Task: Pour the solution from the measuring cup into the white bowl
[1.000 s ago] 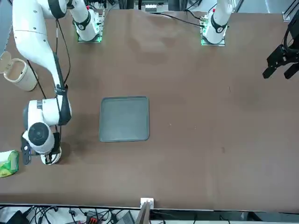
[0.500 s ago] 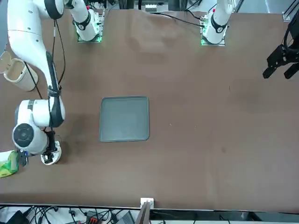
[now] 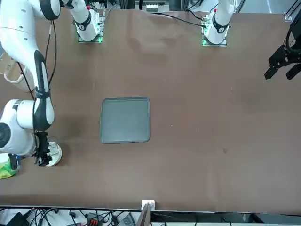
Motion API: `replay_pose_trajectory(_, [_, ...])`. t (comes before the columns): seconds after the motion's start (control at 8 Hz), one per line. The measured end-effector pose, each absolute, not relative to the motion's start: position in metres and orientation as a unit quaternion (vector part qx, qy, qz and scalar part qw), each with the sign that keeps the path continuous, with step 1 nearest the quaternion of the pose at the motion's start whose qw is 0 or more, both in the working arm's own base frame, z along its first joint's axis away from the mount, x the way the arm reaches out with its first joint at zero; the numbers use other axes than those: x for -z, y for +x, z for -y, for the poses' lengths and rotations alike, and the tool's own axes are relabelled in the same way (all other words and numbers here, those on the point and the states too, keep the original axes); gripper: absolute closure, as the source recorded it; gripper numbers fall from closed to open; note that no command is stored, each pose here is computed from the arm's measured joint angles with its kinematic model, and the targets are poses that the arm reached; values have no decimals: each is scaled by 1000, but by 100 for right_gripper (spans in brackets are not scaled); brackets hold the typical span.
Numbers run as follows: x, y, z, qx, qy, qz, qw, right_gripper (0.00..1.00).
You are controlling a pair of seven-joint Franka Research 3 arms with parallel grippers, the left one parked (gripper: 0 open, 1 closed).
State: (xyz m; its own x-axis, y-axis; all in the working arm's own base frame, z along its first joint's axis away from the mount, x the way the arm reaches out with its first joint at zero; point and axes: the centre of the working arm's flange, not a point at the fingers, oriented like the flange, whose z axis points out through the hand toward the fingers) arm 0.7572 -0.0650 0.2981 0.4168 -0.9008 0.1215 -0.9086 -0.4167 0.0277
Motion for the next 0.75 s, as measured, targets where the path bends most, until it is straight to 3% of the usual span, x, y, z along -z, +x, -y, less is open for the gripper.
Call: replay_pose_trajectory(0.75, [-301, 753, 116, 18, 812, 575, -101, 26])
